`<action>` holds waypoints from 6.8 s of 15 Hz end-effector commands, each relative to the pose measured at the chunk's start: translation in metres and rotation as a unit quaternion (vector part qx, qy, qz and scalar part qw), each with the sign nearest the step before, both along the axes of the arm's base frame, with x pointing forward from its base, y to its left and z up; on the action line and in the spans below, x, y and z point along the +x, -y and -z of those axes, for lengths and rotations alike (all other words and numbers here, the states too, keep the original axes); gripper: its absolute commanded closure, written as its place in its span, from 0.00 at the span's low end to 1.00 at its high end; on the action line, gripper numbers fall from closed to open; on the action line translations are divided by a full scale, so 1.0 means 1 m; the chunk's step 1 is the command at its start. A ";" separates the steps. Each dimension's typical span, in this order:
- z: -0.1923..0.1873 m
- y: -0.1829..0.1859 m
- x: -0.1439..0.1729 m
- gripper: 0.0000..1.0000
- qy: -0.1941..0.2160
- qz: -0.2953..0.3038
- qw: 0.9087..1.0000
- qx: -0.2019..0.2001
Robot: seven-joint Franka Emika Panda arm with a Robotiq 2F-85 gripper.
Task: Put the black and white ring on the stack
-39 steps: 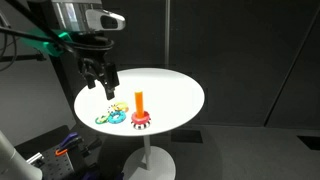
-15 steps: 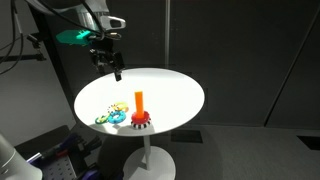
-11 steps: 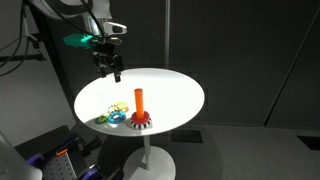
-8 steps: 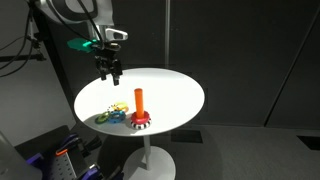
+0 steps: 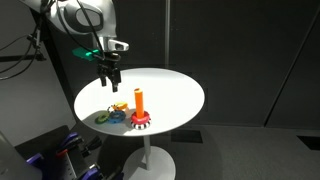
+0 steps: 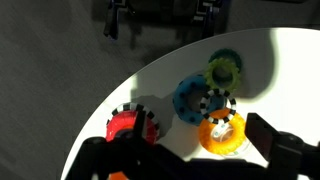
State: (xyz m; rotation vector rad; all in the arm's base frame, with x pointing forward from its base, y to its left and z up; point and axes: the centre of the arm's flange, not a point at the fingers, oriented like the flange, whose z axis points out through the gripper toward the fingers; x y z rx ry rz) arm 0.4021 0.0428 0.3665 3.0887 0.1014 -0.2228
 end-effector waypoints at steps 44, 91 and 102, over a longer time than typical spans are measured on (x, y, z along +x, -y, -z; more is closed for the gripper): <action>0.150 -0.064 -0.001 0.00 0.080 0.059 0.995 -0.001; 0.000 0.073 0.077 0.59 0.073 0.152 0.985 -0.034; 0.015 0.077 0.068 0.02 0.008 0.137 0.990 -0.026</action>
